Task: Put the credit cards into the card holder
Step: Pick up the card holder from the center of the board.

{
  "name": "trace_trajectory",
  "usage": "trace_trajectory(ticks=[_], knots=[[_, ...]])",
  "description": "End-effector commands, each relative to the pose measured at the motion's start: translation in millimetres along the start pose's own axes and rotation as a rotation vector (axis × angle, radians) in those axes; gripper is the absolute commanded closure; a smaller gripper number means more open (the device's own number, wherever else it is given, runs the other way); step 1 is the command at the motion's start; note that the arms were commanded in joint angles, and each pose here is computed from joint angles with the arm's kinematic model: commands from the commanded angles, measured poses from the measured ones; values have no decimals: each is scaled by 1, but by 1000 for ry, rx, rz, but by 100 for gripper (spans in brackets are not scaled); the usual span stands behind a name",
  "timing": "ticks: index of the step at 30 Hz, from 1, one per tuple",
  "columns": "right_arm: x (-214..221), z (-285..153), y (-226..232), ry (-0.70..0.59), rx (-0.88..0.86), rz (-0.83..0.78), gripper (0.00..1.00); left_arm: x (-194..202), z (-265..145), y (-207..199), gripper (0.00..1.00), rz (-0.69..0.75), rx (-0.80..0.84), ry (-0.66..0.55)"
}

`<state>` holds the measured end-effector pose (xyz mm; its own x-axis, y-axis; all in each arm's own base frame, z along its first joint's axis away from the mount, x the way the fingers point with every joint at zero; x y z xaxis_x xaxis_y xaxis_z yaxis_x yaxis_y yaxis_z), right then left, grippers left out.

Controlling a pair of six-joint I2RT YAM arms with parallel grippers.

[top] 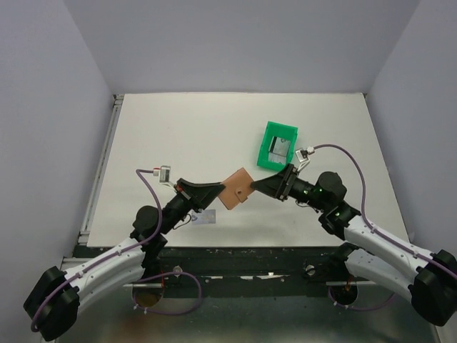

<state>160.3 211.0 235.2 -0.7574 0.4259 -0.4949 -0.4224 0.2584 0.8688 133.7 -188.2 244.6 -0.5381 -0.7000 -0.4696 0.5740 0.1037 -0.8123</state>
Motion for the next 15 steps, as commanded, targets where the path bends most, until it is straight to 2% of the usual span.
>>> trace_trajectory(ticks=[1,3,5,6,10,11,13,15], knots=[[-7,10,22,-2,-103,-6,14,-8,8,-19,100,-8,88,-36],[-6,14,25,10,-118,-3,16,-7,9,-19,100,-12,91,-29],[-4,18,26,26,-127,-2,24,-6,11,-19,100,-18,100,-22],[-4,20,28,31,-134,-4,31,-4,12,-19,100,-21,104,-12],[-5,23,28,35,-137,-22,75,-1,13,-20,100,-21,121,15],[-5,22,28,38,-131,-30,86,-1,13,-22,96,-20,128,22],[-7,21,30,44,-112,-61,99,0,12,-24,71,-11,139,40],[-9,16,34,55,-84,-111,100,2,11,-28,49,11,153,73]])
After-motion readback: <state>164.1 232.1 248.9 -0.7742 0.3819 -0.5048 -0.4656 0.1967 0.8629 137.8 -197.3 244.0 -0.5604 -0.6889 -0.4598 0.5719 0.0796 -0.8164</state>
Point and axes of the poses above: each gripper's point midway between its finger pads, its own z axis out along the fingers, its own y axis along the line the jaws close on, x = y × z, the point moved 7 cm from there along -z, back along the fingers, and after that the axes turned 1 degree about -z, right-handed, at the moved point
